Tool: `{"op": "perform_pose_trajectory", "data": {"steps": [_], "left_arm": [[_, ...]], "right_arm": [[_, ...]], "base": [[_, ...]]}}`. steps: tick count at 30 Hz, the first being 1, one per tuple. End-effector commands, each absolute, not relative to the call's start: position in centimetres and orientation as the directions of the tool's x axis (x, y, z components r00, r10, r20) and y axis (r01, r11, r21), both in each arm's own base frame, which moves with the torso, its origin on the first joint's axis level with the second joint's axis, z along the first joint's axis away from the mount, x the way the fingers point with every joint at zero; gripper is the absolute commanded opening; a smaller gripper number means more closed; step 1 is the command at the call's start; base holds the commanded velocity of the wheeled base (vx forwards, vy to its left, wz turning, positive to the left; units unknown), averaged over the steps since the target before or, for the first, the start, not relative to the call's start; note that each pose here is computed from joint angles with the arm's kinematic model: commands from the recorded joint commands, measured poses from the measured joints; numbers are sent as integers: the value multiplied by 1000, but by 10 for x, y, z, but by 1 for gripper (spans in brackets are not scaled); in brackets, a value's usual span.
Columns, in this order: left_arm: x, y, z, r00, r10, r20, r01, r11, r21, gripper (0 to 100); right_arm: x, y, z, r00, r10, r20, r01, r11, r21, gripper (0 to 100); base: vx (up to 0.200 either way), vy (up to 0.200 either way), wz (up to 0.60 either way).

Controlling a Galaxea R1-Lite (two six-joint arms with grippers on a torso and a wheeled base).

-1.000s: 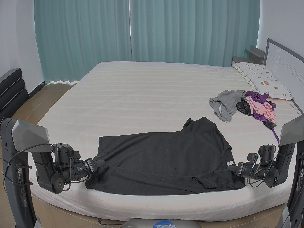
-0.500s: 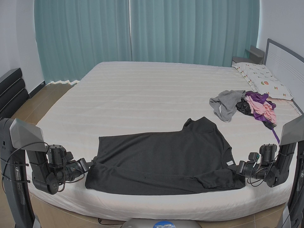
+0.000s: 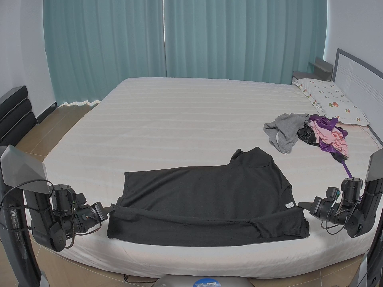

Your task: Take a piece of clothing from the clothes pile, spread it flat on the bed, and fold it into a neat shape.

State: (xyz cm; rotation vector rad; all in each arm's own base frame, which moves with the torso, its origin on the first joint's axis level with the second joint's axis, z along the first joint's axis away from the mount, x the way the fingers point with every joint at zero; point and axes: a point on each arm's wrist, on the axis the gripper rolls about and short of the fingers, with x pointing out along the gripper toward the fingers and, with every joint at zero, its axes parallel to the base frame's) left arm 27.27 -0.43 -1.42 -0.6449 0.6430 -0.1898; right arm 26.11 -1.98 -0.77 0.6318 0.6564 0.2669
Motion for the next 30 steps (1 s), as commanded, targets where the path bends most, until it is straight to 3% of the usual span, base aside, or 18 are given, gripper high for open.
{"op": "perform_pose_trajectory", "data": {"steps": [1,19,30], "left_arm": [[263,-3,0,808,-349,-475,-18,790,-612,0],[241,-2,20,821,-343,-457,-11,790,-613,0],[240,-3,16,810,-347,-472,-21,788,-615,0]], "right_arm": [[250,-24,8,797,402,-451,-46,784,619,0],[214,-25,52,853,409,-323,-114,751,650,0],[214,-24,48,843,415,-342,-103,749,655,0]], "base": [[0,0,0],[0,0,0],[0,0,0]]}}
